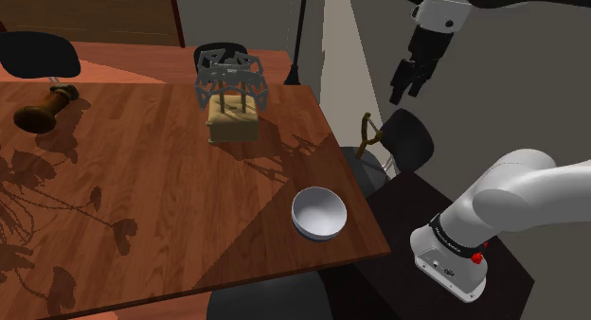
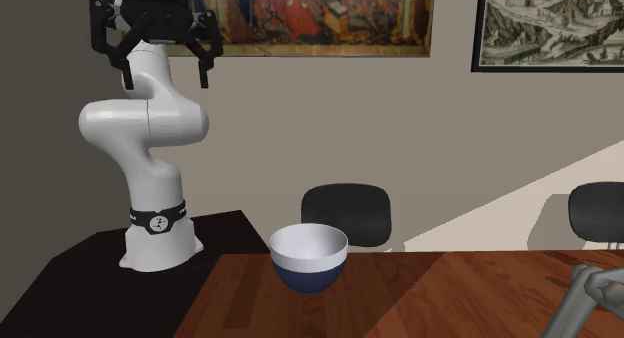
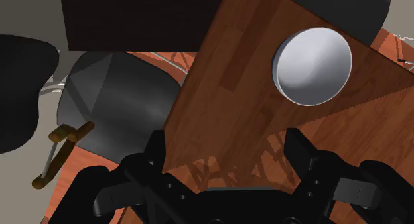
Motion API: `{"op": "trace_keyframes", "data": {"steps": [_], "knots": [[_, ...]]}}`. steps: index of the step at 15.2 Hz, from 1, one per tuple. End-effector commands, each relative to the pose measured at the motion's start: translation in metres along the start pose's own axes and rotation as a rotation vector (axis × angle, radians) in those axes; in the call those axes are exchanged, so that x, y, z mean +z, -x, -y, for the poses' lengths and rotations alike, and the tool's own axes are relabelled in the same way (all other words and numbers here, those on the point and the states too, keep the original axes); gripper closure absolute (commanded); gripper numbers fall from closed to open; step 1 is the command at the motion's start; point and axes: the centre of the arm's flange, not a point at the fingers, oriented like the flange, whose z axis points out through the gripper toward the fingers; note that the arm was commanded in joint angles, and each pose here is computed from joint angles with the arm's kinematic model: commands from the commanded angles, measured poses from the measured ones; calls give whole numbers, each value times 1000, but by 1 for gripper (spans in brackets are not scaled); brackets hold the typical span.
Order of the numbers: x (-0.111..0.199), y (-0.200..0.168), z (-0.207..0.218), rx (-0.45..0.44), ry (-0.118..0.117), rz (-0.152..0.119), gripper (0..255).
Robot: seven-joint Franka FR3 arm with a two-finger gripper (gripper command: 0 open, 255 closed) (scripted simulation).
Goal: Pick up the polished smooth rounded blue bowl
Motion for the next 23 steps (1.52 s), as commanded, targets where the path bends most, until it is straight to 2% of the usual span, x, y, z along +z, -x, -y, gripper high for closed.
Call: {"op": "trace_keyframes", "data": {"steps": [1, 23], "knots": [[0, 0, 0, 0, 0, 0, 0], [260, -18, 125, -80, -32, 35, 0]]}}
